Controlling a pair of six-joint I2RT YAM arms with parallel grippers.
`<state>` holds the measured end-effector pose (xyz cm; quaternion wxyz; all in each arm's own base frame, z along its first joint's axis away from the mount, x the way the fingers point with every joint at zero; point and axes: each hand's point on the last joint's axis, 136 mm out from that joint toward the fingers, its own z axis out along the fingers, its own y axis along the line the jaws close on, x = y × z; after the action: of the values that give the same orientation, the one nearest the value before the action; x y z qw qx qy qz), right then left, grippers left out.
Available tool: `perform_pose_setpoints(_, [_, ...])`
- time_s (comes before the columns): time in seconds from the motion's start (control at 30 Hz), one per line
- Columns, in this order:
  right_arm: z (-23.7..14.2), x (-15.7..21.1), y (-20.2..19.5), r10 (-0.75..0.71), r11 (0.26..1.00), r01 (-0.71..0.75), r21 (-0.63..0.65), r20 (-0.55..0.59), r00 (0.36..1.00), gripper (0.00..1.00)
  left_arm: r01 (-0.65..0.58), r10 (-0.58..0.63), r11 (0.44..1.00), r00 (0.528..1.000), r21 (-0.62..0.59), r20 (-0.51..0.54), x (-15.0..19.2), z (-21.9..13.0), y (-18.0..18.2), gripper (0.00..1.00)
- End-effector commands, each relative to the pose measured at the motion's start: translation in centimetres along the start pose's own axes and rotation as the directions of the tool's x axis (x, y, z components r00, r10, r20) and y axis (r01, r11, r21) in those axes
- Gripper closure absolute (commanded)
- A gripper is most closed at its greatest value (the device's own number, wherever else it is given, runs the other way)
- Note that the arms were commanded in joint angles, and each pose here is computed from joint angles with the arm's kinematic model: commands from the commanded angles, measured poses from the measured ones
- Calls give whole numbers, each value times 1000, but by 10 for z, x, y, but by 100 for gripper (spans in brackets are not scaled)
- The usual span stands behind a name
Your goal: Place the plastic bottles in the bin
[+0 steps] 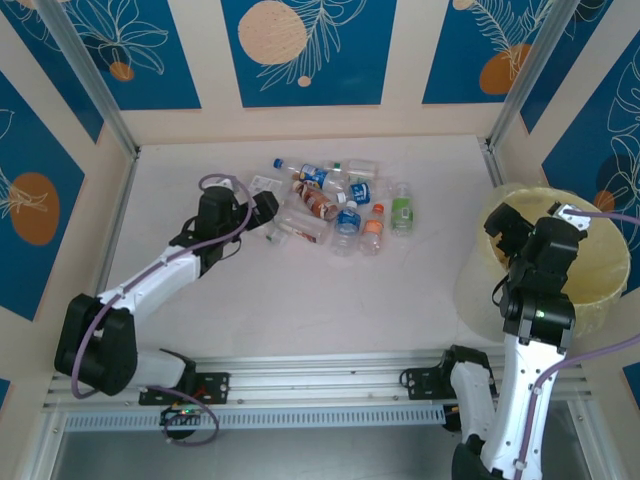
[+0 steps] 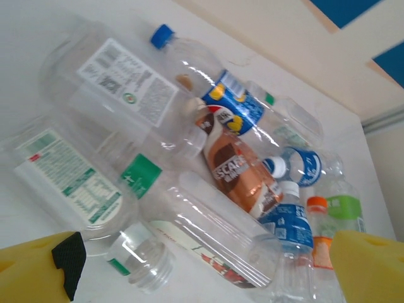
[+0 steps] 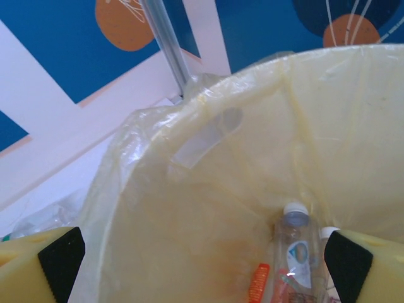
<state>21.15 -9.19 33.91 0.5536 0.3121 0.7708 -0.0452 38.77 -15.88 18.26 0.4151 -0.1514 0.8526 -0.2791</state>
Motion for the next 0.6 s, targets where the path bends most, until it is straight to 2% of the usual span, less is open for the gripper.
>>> perform_pose_setpoints(0.0, [-18, -19, 24, -33, 989, 46, -143, 92, 995, 0, 120, -123, 986, 992, -114, -16, 2, 3, 30, 0])
perform_pose_setpoints(0.1, [-32, -24, 42, -42, 964, 77, -253, 138, 990, 0, 184, -189, 965, 982, -185, -10, 3, 4, 48, 0])
perform_pose_setpoints(0.23, [-51, -25, 68, -55, 905, 121, -408, 169, 984, 0, 295, -303, 895, 952, -336, 27, 8, 2, 80, 0])
perform_pose_setpoints(0.37, [-64, -22, 87, -41, 839, 135, -527, 187, 982, 0, 317, -332, 855, 943, -411, 34, 8, 5, 90, 0])
perform_pose_setpoints(0.43, [-76, -18, 103, -27, 764, 146, -629, 195, 980, 0, 317, -333, 841, 942, -438, 42, 5, 9, 94, 0])
perform_pose_setpoints(0.57, [-106, -2, 140, -18, 520, 139, -843, 153, 988, 0, 338, -347, 809, 935, -482, 72, -4, 27, 102, 2])
